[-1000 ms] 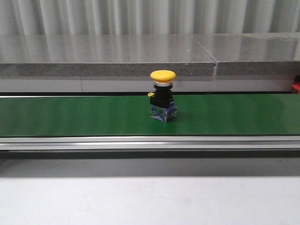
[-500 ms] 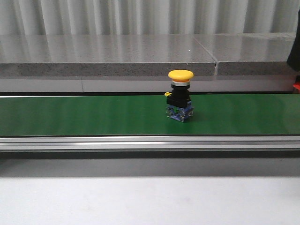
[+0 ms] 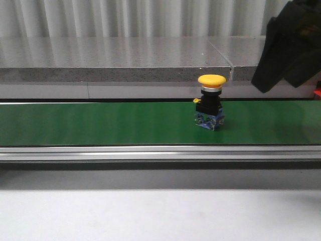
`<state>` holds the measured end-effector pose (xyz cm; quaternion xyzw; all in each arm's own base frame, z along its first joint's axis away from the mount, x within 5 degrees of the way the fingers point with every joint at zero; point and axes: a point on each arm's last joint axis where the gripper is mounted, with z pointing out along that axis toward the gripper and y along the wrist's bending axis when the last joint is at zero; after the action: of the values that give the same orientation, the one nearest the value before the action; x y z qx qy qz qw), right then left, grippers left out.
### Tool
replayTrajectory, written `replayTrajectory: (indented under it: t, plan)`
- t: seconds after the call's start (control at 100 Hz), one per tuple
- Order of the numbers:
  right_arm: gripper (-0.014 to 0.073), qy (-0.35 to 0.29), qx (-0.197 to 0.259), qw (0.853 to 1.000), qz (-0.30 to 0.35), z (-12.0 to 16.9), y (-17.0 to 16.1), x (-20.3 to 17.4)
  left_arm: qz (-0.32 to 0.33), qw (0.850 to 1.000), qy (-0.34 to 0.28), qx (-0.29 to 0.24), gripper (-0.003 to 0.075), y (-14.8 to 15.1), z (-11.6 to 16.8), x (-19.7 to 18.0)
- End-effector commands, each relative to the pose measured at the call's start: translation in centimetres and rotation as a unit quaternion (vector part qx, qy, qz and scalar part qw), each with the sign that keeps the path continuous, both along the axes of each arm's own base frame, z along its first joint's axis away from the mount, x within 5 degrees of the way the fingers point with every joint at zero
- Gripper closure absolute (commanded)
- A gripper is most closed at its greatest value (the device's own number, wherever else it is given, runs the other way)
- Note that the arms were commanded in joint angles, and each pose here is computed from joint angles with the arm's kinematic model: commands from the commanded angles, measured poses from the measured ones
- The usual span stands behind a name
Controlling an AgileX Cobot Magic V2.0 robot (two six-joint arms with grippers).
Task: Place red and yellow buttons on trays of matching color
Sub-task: 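Grasp the yellow button on the belt with the right gripper, then lower the yellow button into the yellow tray and release it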
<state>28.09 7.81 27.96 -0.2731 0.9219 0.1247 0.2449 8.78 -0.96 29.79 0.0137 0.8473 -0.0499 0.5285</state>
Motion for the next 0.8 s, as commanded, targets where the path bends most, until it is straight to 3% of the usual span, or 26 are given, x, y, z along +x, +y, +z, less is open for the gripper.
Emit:
replayTrajectory:
  t: [0.0,0.25,0.71,0.79]
  plan:
    - [-0.0026,-0.047,0.022,0.999,0.005,1.2,0.9,0.7,-0.003,0.999,-0.046,-0.009,0.0741,-0.1,1.4,0.3]
    - [-0.0026,-0.068,0.031,0.997,0.014,-0.6,2.8,2.4,-0.003,0.999,-0.046,-0.009,0.0741,-0.1,1.4,0.3]
    - [-0.0026,-0.111,0.025,0.993,-0.014,-1.5,2.7,4.1,-0.003,0.999,-0.046,-0.009,0.0741,-0.1,1.4,0.3]
    - [0.0016,-0.108,0.025,0.994,-0.012,-1.5,2.8,4.1,-0.003,0.999,-0.046,-0.009,0.0741,-0.1,1.4,0.3]
